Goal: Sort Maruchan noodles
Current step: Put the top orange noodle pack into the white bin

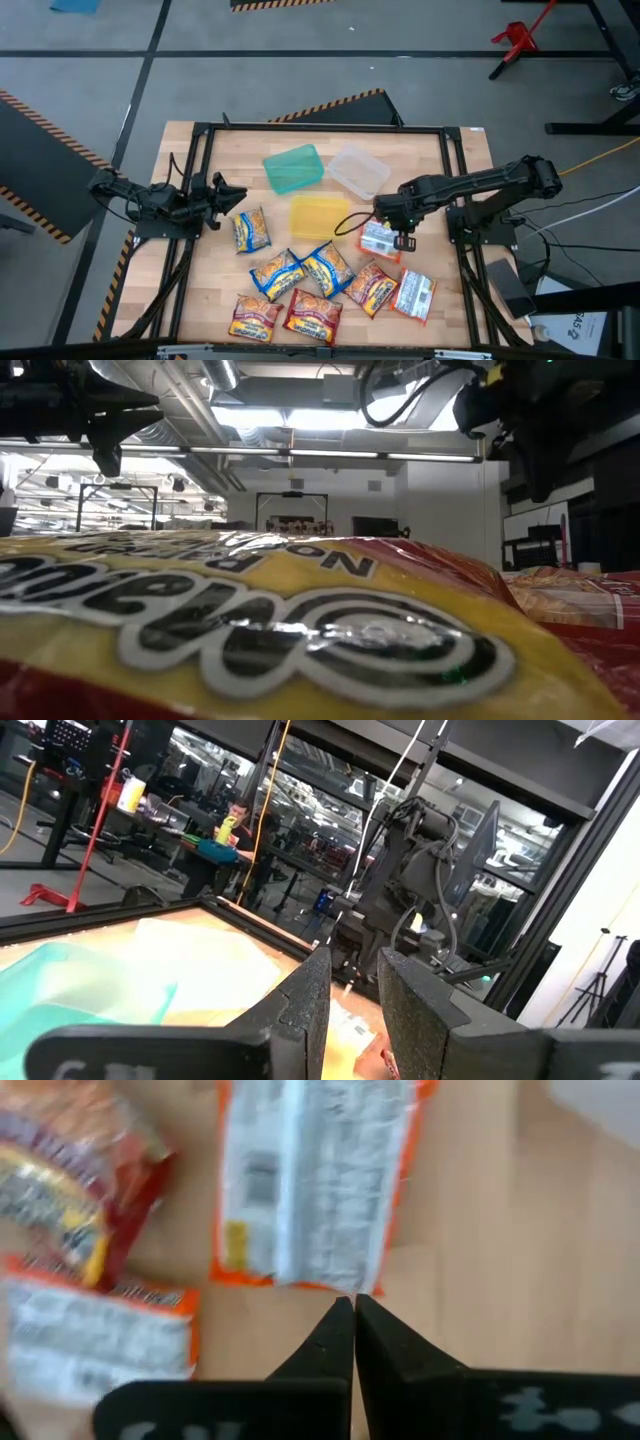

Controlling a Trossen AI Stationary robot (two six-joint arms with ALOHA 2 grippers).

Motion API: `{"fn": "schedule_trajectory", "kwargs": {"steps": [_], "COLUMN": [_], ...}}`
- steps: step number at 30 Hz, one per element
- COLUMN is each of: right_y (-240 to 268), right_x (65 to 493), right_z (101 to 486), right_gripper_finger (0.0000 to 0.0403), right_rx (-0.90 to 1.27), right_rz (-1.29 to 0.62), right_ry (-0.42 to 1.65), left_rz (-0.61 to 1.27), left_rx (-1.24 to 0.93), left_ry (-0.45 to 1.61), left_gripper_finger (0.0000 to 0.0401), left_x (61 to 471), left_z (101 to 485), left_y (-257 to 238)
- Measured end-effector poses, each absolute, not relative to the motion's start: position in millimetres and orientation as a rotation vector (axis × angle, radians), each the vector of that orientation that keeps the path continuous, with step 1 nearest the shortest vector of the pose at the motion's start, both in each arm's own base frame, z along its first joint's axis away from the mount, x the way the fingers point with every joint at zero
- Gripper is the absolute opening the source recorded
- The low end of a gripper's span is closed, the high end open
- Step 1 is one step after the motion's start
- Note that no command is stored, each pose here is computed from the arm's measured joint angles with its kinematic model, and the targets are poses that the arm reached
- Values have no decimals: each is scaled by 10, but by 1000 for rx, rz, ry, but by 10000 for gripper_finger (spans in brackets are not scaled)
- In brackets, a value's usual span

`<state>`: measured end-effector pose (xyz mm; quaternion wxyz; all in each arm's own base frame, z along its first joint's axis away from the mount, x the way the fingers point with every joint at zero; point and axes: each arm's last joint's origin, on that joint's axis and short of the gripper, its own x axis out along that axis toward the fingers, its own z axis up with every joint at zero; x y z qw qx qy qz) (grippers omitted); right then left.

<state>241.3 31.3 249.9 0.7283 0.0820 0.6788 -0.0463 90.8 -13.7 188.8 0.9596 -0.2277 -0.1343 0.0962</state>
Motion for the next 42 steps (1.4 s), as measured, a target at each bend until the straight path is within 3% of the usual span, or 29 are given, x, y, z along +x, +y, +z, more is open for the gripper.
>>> {"fn": "schedule_trajectory", "kwargs": {"steps": [4,7,16,20,28,38,42], "right_y": [308,314,296,298,262,66,39], "right_x": [2456,2513,2500,2424,2373,2342,2348], "right_z": [2499,2508,2226,1920,1600,1513,1518], "right_gripper_finger": [19,66,316,389,367,362,325], "right_rx": [192,198,197,257,393,417,425], "right_rz": [-137,-128,-201,-199,-101,-81,-100], "right_ry": [1446,1387,1362,1382,1322,1301,1297], "left_rz": [197,200,202,202,209,211,214], "left_rx": [-457,-450,-445,-444,-442,-441,-434], "left_ry": [-261,-246,-235,-234,-229,-228,-213], "left_gripper_finger": [82,82,82,82,82,82,82], "left_x": [911,914,917,917,918,918,920], "left_z": [1877,1862,1851,1850,1844,1843,1828], "left_y": [-138,-139,-140,-140,-139,-139,-140]}}
